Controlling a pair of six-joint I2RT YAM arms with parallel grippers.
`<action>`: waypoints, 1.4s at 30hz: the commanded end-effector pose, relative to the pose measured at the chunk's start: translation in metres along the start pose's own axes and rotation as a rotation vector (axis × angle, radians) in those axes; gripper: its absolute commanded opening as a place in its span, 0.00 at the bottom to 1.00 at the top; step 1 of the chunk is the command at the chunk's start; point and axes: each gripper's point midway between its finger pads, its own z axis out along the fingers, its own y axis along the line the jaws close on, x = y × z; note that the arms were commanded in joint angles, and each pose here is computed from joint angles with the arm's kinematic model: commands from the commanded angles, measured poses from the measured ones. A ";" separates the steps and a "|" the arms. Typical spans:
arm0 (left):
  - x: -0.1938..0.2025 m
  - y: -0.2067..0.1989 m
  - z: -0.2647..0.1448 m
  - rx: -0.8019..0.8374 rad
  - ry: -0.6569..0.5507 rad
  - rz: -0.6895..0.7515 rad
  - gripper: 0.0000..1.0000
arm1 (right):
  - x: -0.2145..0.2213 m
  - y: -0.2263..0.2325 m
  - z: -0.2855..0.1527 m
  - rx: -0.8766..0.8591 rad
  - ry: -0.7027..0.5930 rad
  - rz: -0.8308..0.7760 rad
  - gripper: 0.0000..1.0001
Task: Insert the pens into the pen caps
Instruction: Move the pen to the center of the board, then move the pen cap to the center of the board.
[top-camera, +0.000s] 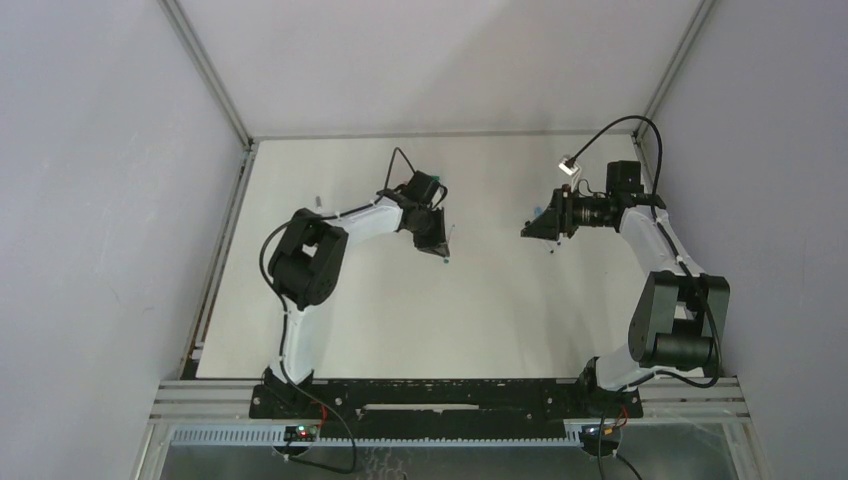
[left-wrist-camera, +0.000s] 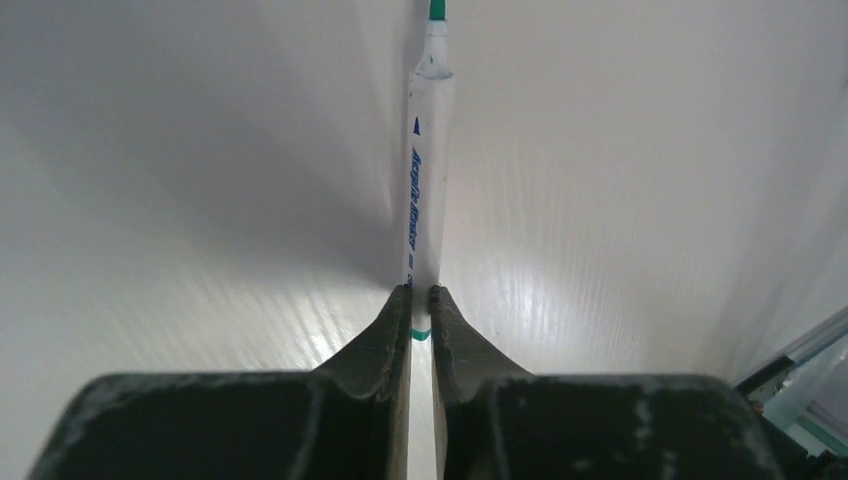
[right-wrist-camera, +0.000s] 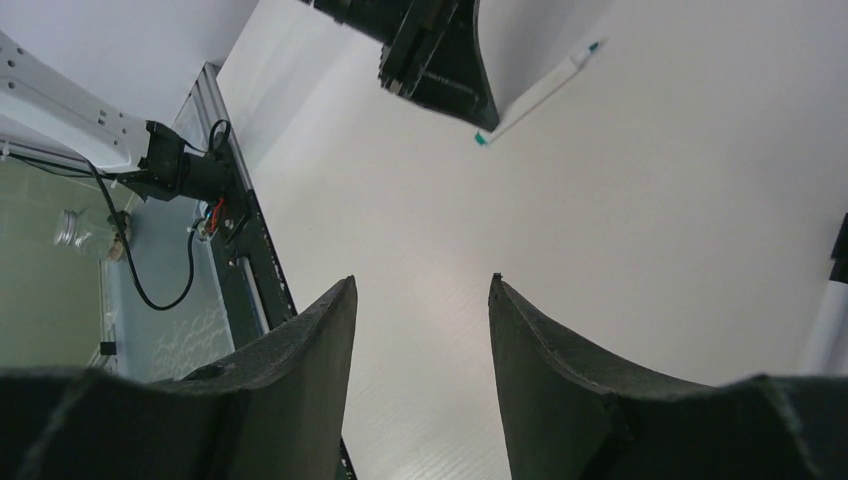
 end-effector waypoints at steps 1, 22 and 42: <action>0.010 -0.019 -0.018 0.071 -0.035 -0.020 0.15 | 0.004 0.004 0.008 -0.022 0.019 -0.027 0.59; -0.141 -0.018 -0.133 0.347 -0.509 -0.090 0.30 | -0.016 0.004 0.021 0.057 0.098 -0.072 0.58; -0.304 0.045 -0.044 0.497 -0.588 -0.603 0.02 | -0.018 -0.009 0.006 0.090 0.070 -0.027 0.59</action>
